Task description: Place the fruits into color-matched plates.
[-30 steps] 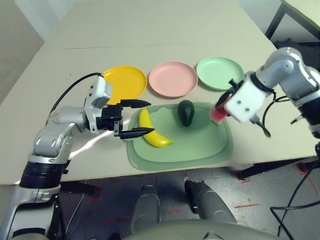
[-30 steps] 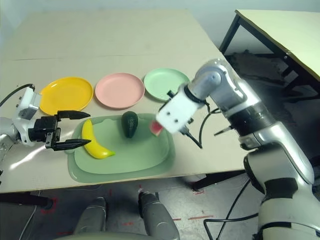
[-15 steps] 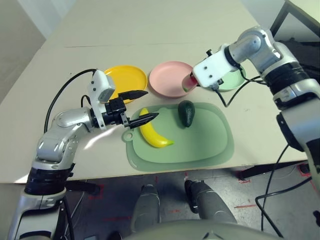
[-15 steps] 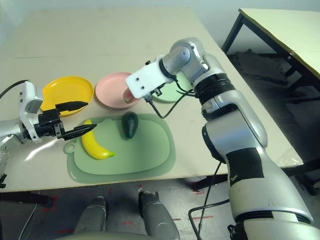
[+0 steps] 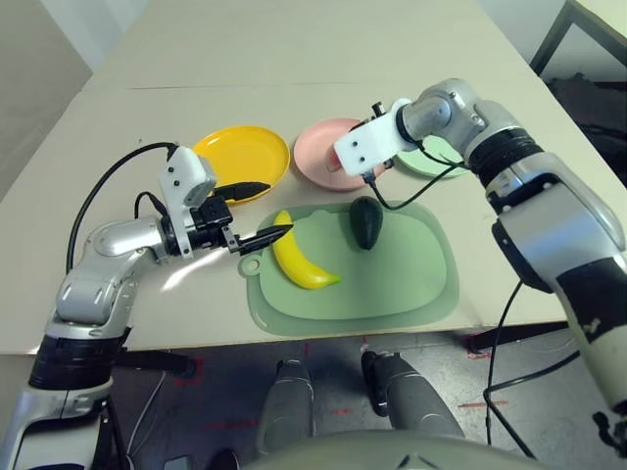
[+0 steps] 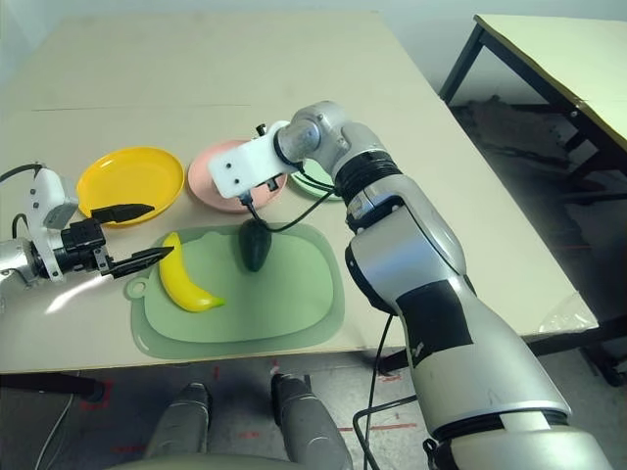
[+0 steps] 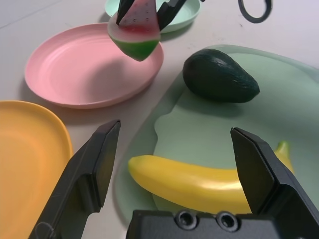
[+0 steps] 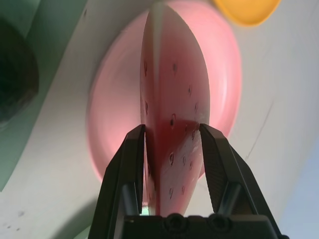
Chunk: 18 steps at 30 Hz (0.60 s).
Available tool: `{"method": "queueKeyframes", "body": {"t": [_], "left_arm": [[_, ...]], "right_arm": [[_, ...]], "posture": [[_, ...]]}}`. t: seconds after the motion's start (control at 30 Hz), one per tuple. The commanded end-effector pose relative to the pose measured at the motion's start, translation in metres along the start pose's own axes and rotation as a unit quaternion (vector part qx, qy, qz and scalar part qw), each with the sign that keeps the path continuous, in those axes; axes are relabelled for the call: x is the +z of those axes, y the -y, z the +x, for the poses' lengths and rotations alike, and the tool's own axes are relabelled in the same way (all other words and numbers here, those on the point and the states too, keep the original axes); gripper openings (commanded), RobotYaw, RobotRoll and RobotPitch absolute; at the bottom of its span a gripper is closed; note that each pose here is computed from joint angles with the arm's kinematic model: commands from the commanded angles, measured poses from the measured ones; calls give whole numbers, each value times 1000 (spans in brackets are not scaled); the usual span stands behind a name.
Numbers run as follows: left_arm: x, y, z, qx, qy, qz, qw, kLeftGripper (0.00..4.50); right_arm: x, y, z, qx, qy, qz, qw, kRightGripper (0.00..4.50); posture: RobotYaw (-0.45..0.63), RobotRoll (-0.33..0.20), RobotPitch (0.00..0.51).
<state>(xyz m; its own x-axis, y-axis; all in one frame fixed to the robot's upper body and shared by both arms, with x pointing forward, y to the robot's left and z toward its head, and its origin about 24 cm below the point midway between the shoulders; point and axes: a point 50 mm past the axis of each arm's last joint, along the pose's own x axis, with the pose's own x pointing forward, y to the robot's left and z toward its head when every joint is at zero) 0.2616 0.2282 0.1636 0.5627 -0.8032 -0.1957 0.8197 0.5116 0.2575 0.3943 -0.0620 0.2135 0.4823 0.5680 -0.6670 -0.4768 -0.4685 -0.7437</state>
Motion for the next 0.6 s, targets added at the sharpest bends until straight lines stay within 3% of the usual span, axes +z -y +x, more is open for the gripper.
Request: {"method": "queueKeyframes", "body": {"t": [0.03,0.43,0.6], "left_arm": [[-4,0,1,-5,-5,2,1000,4500],[0,-1,3,-8,-5,9,1000,4500],[3,-1,5,-9,-4,11,1000,4500]], "right_arm": [[-8,-10,5,8,-23,9,1000,1718],[-15,-20,7,-1,-31,28,999,1718],[-13,-21,9,-2,-25,29,999,3290]], "posture": [[-7,0,180],[1,0,184],[2,0,185]]}}
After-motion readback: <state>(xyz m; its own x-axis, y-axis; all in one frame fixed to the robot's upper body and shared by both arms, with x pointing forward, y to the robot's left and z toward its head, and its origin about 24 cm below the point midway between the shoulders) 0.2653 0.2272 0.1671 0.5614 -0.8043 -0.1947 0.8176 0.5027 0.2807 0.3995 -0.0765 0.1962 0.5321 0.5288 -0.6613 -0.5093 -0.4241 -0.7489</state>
